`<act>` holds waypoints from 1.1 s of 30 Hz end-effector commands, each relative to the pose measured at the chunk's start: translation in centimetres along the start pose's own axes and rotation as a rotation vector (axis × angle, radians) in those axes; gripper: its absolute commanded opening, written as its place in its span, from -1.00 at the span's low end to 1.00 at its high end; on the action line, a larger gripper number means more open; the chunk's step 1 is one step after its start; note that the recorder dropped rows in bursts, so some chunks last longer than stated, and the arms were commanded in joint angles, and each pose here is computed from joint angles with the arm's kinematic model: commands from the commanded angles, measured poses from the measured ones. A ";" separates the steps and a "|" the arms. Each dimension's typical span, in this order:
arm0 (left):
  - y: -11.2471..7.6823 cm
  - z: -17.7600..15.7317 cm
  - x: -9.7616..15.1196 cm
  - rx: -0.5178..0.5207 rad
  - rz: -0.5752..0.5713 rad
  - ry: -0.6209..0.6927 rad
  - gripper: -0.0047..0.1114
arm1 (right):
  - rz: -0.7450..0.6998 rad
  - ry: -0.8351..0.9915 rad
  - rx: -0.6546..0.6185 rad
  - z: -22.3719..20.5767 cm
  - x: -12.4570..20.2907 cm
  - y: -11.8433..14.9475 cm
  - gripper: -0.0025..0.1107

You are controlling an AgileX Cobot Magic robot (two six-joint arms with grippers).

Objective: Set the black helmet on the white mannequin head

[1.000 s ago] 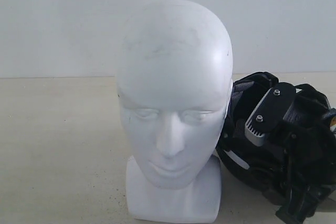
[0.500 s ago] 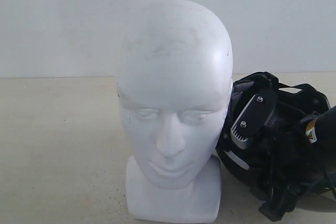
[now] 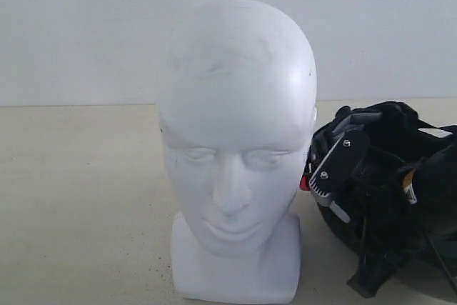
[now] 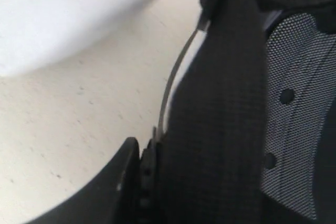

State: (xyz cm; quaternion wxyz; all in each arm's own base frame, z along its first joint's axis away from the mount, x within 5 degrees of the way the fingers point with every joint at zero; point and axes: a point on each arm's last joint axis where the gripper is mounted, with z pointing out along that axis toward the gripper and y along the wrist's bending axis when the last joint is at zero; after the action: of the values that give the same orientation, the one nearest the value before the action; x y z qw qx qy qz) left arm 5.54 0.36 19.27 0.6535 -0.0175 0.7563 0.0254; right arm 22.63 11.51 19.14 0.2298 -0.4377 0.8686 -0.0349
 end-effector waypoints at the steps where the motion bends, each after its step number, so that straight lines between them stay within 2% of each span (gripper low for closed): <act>1: 0.0 0.0 0.1 0.005 0.009 0.000 -0.84 | -0.002 0.026 0.183 -2.0 0.5 -1.7 -0.96; 8: 0.0 0.0 0.1 0.005 0.009 0.000 -0.84 | -0.034 -0.053 0.334 -6.5 1.0 -2.8 -0.96; 11: 0.0 0.0 0.1 0.005 0.009 0.000 -0.84 | -0.001 -0.180 0.415 -10.2 0.1 -3.7 -0.96; 20: 0.0 0.0 0.1 0.005 0.009 0.000 -0.84 | 0.062 -0.365 0.576 -17.9 -1.6 -5.8 -0.96; 29: 0.0 0.0 0.1 0.005 0.009 0.000 -0.84 | 0.059 -0.445 0.583 -18.8 -2.4 -6.0 -0.96; 33: 0.0 0.0 -0.7 0.003 0.015 -0.081 -0.84 | 0.065 -0.549 0.577 -19.5 -3.0 -5.8 -0.96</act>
State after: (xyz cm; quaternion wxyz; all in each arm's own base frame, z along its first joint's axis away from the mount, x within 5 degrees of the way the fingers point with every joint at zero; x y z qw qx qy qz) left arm 5.57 0.36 19.44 0.6606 -0.0165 0.7501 0.0266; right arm 20.36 7.26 36.84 0.4984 -0.3017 0.7990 -0.1489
